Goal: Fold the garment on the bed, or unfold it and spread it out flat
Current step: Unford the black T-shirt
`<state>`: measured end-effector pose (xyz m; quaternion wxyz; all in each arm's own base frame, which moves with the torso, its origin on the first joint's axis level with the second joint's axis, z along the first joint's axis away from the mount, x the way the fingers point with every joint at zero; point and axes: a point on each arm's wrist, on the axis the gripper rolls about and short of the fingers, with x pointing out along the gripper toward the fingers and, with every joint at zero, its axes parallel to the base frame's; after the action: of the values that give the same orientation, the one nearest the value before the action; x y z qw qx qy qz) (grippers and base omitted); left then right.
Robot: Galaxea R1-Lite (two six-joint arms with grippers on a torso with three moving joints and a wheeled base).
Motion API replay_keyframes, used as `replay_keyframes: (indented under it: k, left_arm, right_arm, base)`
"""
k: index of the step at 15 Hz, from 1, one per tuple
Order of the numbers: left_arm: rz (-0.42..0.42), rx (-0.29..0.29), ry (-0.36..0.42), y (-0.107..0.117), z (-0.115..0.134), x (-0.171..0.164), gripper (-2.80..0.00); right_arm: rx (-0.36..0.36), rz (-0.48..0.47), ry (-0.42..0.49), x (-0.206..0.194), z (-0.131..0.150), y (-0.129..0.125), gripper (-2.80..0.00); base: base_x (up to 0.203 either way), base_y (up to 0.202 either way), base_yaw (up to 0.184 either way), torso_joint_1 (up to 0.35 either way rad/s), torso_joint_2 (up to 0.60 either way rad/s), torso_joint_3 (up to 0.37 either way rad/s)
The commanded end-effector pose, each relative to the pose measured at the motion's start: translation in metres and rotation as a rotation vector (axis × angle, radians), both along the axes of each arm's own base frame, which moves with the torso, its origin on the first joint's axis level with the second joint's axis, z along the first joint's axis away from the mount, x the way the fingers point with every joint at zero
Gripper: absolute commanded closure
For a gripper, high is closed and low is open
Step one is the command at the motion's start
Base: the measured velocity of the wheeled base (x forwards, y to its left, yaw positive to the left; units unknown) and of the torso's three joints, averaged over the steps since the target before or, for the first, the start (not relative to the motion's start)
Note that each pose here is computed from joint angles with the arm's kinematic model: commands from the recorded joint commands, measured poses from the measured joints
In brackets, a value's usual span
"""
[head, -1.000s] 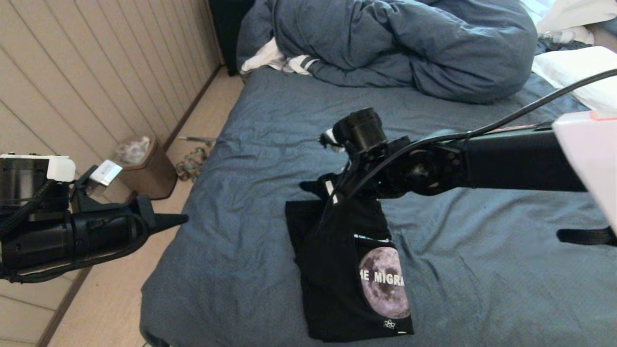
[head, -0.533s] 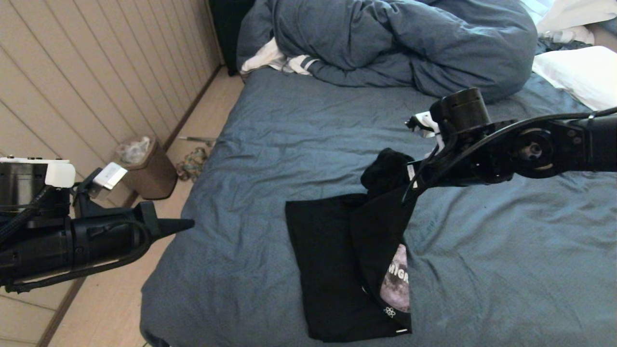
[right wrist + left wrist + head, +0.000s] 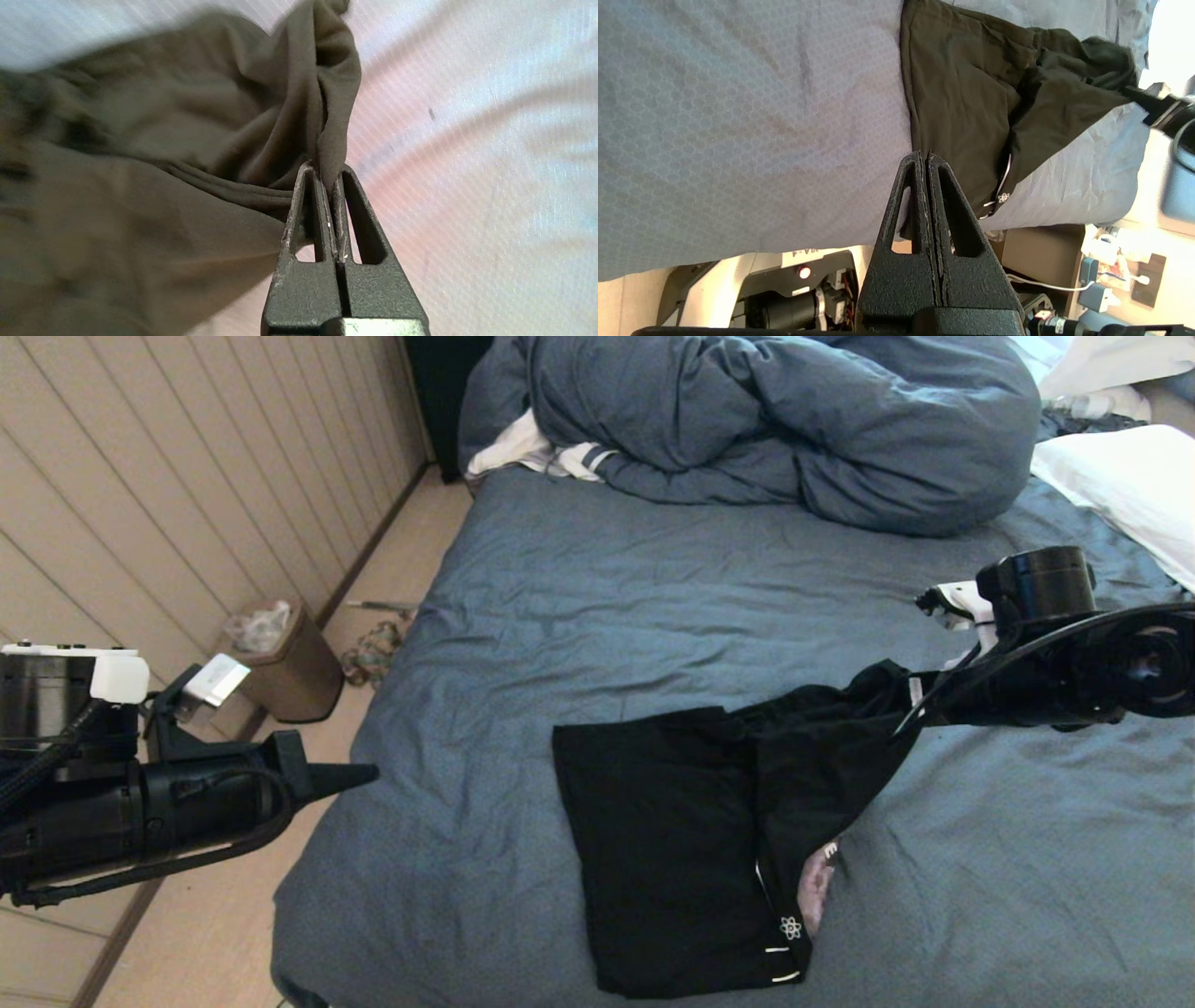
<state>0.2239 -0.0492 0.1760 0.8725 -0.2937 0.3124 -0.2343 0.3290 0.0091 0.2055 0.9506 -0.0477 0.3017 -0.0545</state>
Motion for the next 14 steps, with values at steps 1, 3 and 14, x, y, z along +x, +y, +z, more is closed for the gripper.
replay_keyframes:
  k: [1,3,14]
  left_arm:
    - [-0.001,-0.003,0.007,0.0,-0.001,0.001,0.0]
    - [-0.003,-0.002,0.01,0.0,-0.002,0.001,0.0]
    - [-0.023,-0.006,0.031,-0.003,-0.007,0.002,0.0]
  right_arm:
    - [-0.005,-0.026,0.011,-0.006,-0.01,-0.011,0.0]
    - [-0.009,-0.06,0.016,-0.005,-0.023,-0.025,0.0]
    - [-0.027,-0.029,0.023,0.027,-0.06,-0.069,0.0]
  base:
    - [0.0,0.0,0.0,0.0,0.0,0.0]
    - [0.0,0.0,0.0,0.0,0.0,0.0]
    - [0.0,0.0,0.0,0.0,0.0,0.0]
